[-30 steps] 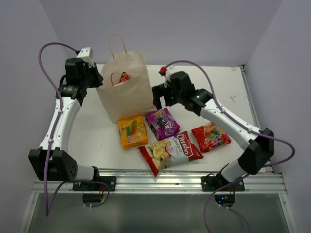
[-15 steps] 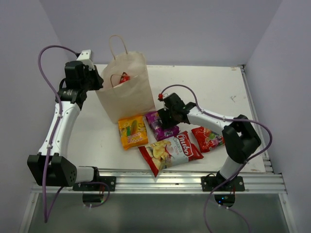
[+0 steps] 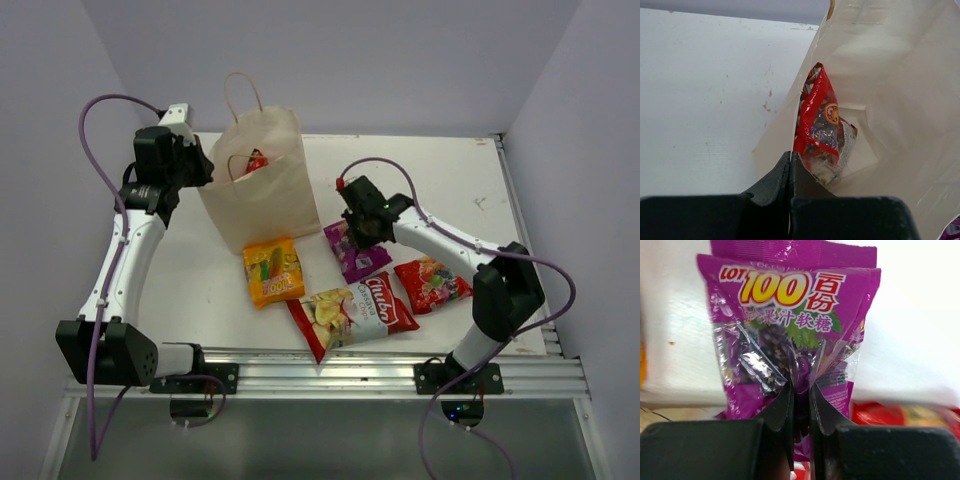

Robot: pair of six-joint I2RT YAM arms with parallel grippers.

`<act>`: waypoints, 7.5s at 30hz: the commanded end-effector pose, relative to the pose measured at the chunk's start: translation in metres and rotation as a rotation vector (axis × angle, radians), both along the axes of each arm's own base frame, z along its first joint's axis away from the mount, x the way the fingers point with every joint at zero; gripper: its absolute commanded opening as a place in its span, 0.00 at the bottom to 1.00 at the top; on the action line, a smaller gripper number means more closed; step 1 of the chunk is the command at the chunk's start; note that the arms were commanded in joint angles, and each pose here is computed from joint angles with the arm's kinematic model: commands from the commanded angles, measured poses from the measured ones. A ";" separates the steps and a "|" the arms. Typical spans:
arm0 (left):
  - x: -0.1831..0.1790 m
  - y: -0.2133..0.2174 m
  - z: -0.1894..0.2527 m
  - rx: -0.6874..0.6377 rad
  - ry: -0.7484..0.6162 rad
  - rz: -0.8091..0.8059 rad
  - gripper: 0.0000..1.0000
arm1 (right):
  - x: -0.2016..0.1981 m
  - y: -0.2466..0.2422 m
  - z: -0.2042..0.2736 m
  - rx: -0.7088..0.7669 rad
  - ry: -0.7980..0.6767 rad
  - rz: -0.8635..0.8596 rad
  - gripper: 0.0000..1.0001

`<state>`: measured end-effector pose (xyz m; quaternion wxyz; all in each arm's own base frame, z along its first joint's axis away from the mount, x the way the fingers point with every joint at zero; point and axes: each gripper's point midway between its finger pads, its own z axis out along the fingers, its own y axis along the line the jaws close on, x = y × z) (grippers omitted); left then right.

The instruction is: Place the snacks into the paper bag

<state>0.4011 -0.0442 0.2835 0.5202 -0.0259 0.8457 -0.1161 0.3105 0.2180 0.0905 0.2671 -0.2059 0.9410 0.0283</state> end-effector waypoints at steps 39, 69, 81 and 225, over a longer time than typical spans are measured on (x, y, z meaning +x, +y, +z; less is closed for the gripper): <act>-0.021 -0.013 0.024 -0.041 -0.076 -0.025 0.00 | 0.104 0.199 0.318 0.717 -0.564 0.260 0.00; -0.010 -0.006 0.014 -0.012 -0.063 0.015 0.00 | -0.040 0.064 0.115 0.312 -0.218 0.295 0.99; -0.021 -0.012 -0.002 -0.011 -0.017 0.010 0.00 | -0.068 0.148 0.064 0.460 -0.125 0.362 0.99; -0.037 -0.033 0.017 0.055 -0.125 0.010 0.00 | 0.094 -0.013 0.261 0.332 -0.490 -0.318 0.00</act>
